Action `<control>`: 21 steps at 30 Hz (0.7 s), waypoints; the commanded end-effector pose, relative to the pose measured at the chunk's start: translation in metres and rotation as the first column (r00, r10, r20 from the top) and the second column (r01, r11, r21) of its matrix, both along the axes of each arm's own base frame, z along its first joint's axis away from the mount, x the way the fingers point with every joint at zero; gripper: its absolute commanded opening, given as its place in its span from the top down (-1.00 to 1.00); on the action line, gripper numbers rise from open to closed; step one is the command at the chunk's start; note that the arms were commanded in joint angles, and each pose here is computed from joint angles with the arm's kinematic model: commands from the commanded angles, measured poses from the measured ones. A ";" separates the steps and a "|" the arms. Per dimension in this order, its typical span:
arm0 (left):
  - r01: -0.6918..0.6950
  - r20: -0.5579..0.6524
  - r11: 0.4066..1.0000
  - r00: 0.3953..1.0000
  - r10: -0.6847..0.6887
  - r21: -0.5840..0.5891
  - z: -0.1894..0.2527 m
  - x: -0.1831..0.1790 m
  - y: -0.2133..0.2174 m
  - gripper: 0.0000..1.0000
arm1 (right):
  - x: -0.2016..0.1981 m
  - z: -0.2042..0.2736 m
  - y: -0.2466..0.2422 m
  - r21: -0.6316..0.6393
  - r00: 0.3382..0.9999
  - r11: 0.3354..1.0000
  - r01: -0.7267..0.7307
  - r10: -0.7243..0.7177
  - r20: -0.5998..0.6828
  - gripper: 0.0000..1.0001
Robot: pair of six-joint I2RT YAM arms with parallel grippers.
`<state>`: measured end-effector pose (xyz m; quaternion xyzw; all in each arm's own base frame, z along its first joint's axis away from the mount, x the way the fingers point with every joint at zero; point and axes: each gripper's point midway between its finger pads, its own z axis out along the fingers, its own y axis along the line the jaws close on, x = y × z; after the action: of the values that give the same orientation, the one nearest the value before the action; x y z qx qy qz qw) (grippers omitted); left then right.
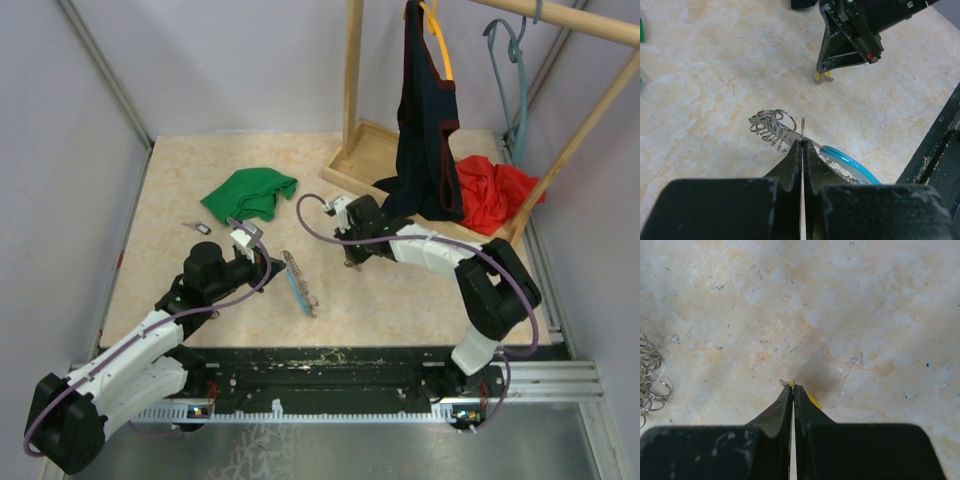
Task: Put the keys on the keyring
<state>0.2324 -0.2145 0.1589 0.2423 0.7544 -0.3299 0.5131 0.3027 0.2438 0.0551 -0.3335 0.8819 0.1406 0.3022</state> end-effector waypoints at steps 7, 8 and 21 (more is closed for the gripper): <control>0.015 0.039 1.000 0.999 -0.014 -0.020 0.019 0.002 -0.005 0.99 | -0.013 -0.011 -0.025 -0.252 0.978 0.967 -0.044 -0.009 -0.207 1.00; 0.015 0.037 1.000 0.999 -0.014 -0.021 0.019 0.002 -0.005 0.99 | -0.012 -0.011 -0.025 -0.264 0.978 0.963 -0.050 -0.006 -0.207 1.00; 0.012 0.037 1.000 0.999 -0.011 -0.013 0.017 0.002 -0.004 1.00 | 0.006 -0.021 -0.002 -0.369 0.976 0.922 -0.120 0.041 -0.215 1.00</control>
<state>0.2319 -0.2147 0.1587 0.2443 0.7548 -0.3292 0.5120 0.3003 0.2349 0.0285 -0.3858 0.9121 0.0342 0.1344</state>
